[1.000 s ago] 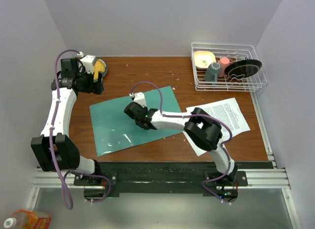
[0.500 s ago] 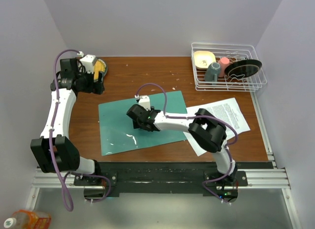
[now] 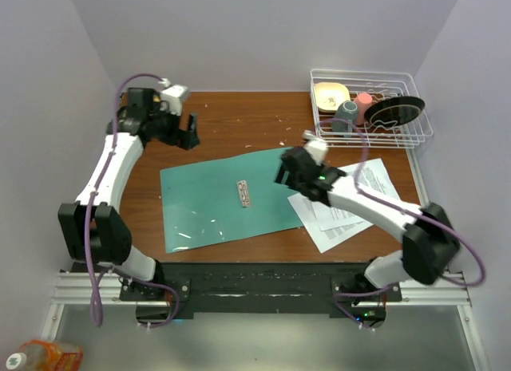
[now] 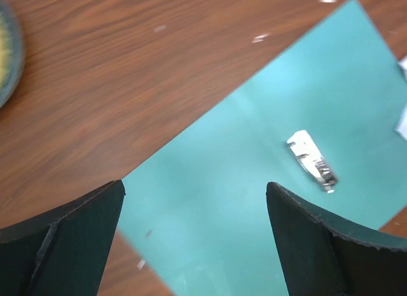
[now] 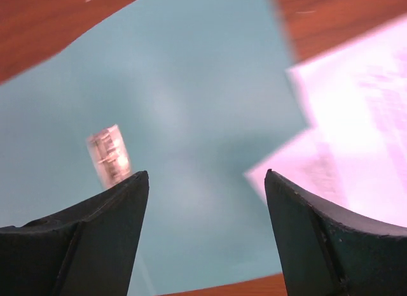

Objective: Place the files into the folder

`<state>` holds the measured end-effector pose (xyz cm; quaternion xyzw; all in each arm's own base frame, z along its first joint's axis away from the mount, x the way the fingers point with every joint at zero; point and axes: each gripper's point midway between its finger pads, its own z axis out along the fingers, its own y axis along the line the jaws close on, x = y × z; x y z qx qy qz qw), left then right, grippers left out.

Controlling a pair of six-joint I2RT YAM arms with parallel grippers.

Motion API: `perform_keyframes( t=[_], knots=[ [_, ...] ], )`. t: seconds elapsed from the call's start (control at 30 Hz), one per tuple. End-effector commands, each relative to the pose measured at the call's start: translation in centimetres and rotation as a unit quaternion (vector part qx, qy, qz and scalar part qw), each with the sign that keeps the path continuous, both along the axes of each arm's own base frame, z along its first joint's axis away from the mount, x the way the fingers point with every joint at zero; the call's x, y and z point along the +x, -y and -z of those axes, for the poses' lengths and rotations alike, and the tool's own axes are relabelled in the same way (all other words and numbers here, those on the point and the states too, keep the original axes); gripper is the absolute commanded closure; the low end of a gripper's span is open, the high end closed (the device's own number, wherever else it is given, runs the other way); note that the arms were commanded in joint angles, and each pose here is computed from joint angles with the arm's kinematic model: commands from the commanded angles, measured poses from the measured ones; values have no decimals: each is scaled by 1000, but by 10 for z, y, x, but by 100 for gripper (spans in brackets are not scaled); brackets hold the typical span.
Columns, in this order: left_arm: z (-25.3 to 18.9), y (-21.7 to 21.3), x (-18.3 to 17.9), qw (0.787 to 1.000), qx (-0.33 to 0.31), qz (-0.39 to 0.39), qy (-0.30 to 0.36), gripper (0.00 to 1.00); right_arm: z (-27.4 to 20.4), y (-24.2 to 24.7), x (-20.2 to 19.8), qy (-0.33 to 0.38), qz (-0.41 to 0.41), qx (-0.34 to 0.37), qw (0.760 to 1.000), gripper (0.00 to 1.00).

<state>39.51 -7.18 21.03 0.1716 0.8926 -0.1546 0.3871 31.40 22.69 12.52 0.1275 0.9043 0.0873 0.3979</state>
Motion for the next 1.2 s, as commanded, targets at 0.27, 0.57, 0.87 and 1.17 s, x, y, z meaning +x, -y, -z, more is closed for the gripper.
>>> perform_keyframes(
  t=[0.27,0.57,0.87,1.17],
  knots=[
    [23,224,19,970,-17,240,32,0,24,97,-76,-36,182,99,978,27],
    [59,311,24,953,-17,301,37,0,50,127,-104,-66,265,103,956,29],
    [98,368,23,945,-5,324,35,0,66,137,-114,-80,292,103,948,30],
    [125,397,16,942,18,332,46,0,89,138,-125,-93,300,127,941,31]
  ],
)
